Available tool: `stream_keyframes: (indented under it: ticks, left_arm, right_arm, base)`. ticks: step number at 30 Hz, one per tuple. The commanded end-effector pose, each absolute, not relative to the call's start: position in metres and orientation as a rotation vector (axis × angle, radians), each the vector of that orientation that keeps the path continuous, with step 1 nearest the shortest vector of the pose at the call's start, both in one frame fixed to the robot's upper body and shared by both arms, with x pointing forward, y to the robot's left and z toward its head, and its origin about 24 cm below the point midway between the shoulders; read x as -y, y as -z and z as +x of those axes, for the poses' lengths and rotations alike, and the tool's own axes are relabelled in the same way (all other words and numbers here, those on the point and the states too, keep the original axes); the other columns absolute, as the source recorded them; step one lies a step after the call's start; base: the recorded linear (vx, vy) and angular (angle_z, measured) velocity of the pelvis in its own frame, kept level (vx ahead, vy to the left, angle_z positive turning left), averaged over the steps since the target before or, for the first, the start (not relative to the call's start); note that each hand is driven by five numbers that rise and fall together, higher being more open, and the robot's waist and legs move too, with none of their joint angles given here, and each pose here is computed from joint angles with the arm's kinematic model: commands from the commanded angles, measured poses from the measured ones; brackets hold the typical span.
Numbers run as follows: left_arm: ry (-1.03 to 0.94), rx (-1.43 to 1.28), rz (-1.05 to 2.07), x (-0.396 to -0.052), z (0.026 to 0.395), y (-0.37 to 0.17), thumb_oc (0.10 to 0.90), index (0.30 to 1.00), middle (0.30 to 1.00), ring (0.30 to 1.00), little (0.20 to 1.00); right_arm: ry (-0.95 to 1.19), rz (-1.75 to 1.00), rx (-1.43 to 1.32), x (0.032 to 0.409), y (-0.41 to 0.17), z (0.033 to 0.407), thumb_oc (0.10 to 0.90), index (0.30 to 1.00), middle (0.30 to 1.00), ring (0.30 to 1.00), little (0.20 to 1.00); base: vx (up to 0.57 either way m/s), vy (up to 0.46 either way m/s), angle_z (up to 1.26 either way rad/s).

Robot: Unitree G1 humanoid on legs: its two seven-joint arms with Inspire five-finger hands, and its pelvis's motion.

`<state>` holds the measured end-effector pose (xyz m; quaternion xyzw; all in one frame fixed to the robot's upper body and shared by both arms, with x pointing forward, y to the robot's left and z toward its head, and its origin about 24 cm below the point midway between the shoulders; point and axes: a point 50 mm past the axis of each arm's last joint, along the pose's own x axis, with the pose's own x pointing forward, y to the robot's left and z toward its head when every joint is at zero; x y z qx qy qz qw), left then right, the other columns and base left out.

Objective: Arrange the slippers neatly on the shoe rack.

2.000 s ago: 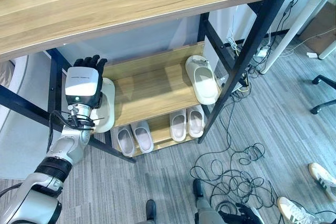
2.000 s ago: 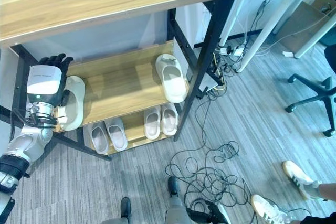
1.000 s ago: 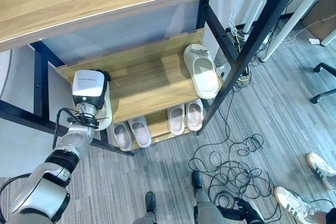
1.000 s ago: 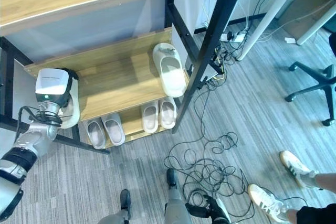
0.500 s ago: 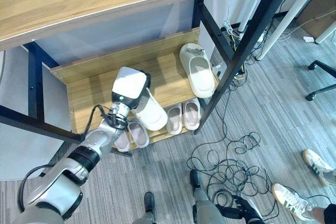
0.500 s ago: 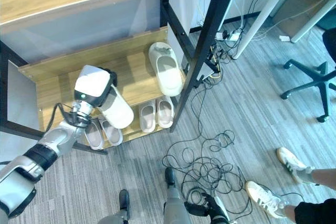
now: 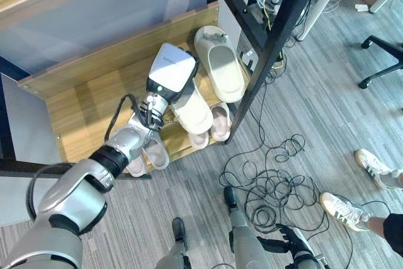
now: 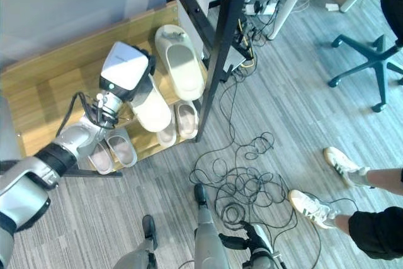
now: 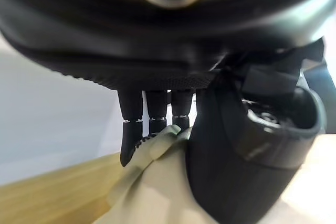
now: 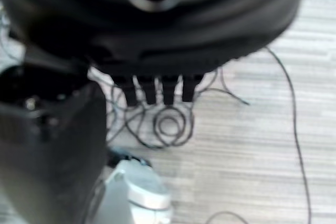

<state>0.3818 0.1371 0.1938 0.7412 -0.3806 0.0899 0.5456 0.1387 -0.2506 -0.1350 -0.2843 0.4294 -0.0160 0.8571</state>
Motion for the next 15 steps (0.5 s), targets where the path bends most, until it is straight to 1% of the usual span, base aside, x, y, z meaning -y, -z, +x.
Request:
stream_keyframes:
  ticks: [1,10,15]
  left_arm:
    - [-0.471,1.129,1.695,-0.126,0.383,-0.279,0.400,0.300,0.300,0.300,0.300]
    - [-0.475,1.166,1.806,-0.121,0.387,-0.294,0.400,0.300,0.300,0.300,0.300]
    - [-0.487,1.162,1.866,-0.126,0.389,-0.302,0.400,0.300,0.300,0.300,0.300]
  right_arm:
    - [0.077,-0.685,-0.869,0.274,0.125,0.143,0.800,0.900,0.900,0.900,0.900]
    - [0.070,-0.707,-0.842,0.275,0.121,0.152,0.800,0.900,0.900,0.900,0.900]
    - [0.068,-0.706,-0.830,0.274,0.120,0.155,0.800,0.900,0.900,0.900,0.900]
  base:
    - [0.02,0.007,-0.09]
    - [0.02,0.007,-0.03]
    - [0.00,0.000,0.00]
